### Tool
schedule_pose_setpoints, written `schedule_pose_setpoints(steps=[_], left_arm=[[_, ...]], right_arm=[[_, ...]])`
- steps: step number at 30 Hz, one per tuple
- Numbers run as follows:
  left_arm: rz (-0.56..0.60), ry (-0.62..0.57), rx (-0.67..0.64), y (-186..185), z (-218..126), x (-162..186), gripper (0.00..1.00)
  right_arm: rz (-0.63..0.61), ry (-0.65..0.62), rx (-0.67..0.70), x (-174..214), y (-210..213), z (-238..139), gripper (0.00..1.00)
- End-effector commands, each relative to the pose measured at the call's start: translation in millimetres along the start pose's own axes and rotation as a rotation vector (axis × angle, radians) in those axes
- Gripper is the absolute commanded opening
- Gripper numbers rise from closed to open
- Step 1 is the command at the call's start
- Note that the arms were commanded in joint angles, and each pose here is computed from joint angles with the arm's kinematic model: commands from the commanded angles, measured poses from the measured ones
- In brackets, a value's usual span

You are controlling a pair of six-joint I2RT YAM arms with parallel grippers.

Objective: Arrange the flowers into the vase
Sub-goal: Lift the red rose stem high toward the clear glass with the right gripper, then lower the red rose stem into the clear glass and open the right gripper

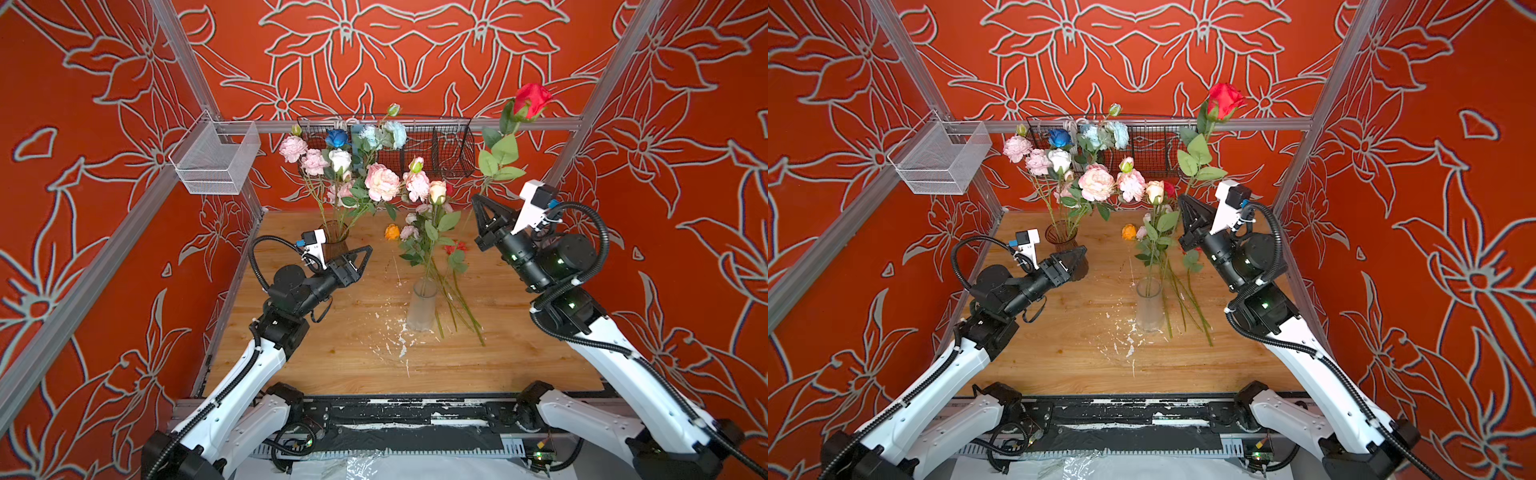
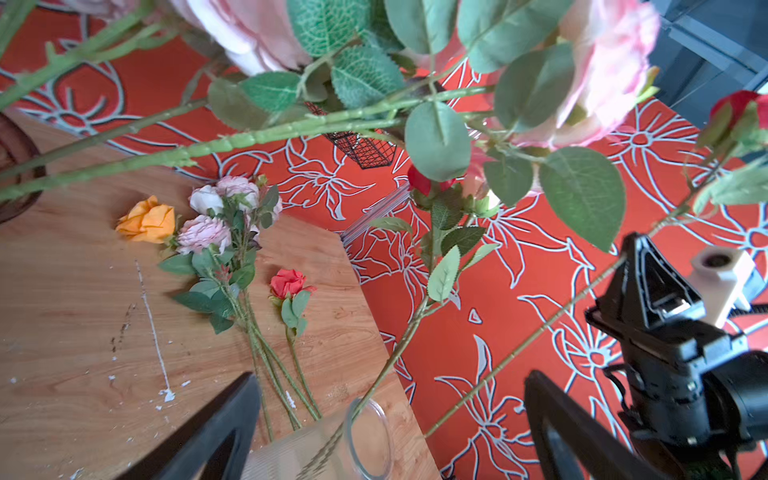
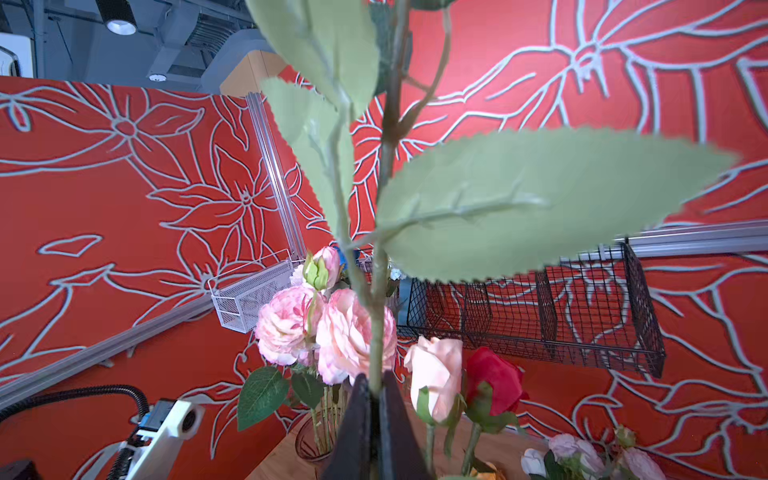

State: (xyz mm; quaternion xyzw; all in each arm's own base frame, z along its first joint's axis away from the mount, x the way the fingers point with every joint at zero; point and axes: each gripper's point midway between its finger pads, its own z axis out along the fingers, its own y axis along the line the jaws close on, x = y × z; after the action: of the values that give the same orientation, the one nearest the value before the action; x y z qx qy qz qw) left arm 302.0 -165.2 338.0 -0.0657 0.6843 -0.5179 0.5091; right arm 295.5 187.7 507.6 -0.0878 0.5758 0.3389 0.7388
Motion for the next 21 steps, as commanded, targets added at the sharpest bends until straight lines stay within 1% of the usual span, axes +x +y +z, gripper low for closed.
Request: schedule_pose_setpoints(steps=[1, 6, 9, 13, 15, 16, 17, 18, 21], left_arm=[[0.021, -0.017, 0.035, -6.8, -0.5, -5.3, 0.99], [0.013, -0.015, 0.035, -6.1, -0.1, -5.4, 0.99], [0.01, -0.015, 0.036, -5.9, -0.2, -5.4, 0.99], [-0.005, -0.007, 0.049, -7.0, 1.2, -4.5, 0.99], [-0.009, 0.001, 0.073, -12.3, 1.2, -4.4, 0.99], [-0.01, 0.004, 0.08, -13.9, 1.1, -4.2, 0.99], [-0.009, 0.004, 0.082, -14.6, 0.8, -4.3, 0.99], [-0.007, 0.004, 0.081, -14.1, 0.8, -4.1, 0.99], [-0.002, 0.0, 0.07, -11.5, 1.4, -4.4, 0.99]], right_arm=[[-0.057, -0.065, -0.009, -17.7, 8.2, 11.8, 0.0], [-0.05, 0.003, 0.011, 20.3, 0.1, 25.5, 0.0], [-0.028, 0.06, 0.009, 51.9, -1.6, 22.1, 0.0], [-0.023, 0.186, 0.002, 105.7, 1.5, 9.7, 0.0], [-0.036, 0.243, -0.005, 129.3, 5.9, 0.7, 0.11], [-0.041, 0.265, 0.013, 138.6, 4.4, -4.3, 0.16], [-0.044, 0.275, 0.04, 145.8, 0.3, -8.9, 0.25], [-0.052, 0.283, 0.048, 151.0, -1.4, -12.8, 0.3], [-0.064, 0.302, 0.097, 156.0, -9.7, -26.0, 0.36]])
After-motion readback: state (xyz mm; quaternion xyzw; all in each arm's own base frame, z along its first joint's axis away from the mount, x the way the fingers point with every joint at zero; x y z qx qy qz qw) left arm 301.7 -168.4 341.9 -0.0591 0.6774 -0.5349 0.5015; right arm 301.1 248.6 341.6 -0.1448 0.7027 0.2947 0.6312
